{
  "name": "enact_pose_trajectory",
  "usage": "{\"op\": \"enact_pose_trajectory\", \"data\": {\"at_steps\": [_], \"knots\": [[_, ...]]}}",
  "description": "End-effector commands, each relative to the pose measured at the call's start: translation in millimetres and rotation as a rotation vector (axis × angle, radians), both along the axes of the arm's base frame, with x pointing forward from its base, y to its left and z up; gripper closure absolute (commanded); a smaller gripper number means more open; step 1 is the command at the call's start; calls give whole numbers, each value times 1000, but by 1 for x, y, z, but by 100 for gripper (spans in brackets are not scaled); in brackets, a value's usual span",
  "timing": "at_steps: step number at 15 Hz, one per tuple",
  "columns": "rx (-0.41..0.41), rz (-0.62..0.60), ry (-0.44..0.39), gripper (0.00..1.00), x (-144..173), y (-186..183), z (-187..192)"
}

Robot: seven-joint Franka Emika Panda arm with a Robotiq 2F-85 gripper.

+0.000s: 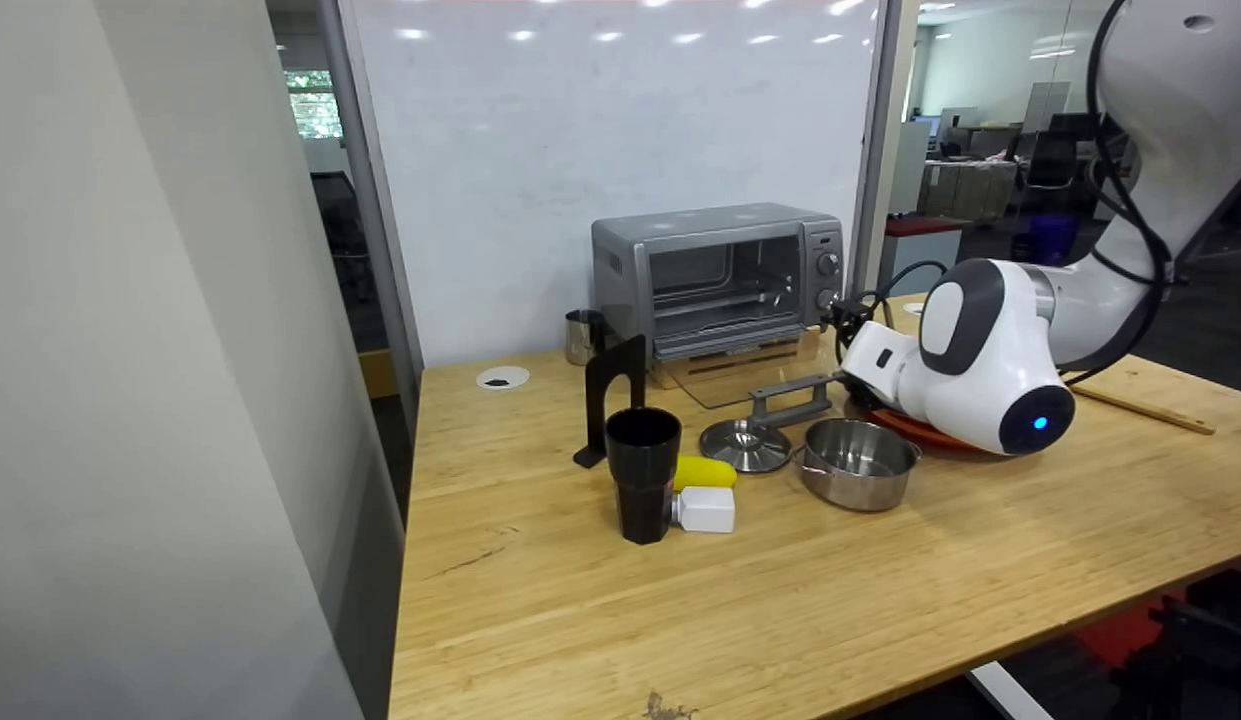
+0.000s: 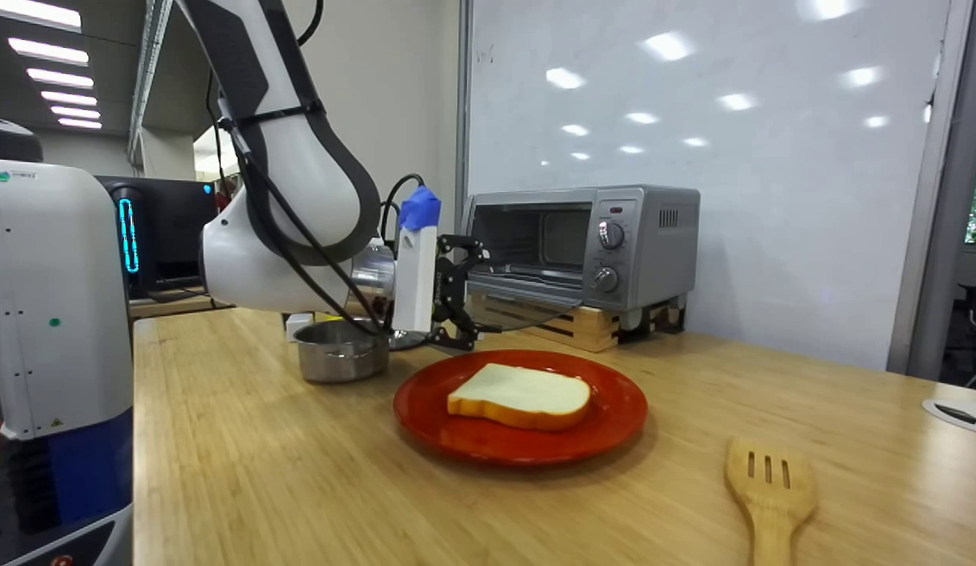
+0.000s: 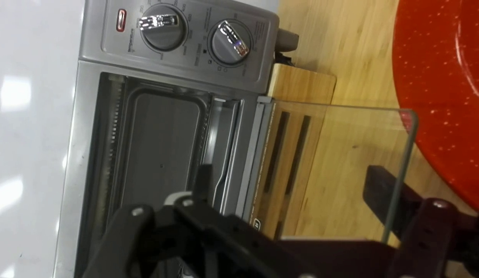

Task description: Close the toaster oven

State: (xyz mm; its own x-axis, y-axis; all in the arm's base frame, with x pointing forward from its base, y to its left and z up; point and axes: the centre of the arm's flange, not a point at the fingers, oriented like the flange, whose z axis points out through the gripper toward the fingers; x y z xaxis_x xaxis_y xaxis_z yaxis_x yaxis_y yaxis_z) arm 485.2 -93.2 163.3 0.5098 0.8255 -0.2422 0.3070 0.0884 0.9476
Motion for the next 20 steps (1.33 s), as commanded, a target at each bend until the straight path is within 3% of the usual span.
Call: {"op": "enact_pose_trajectory", "data": {"at_steps": [1,12,20], "knots": [[-1,0,-2,0,1,0,0],[-2,0,-3,0,2,0,0],[6,37,-60,0,3,10,3]]}}
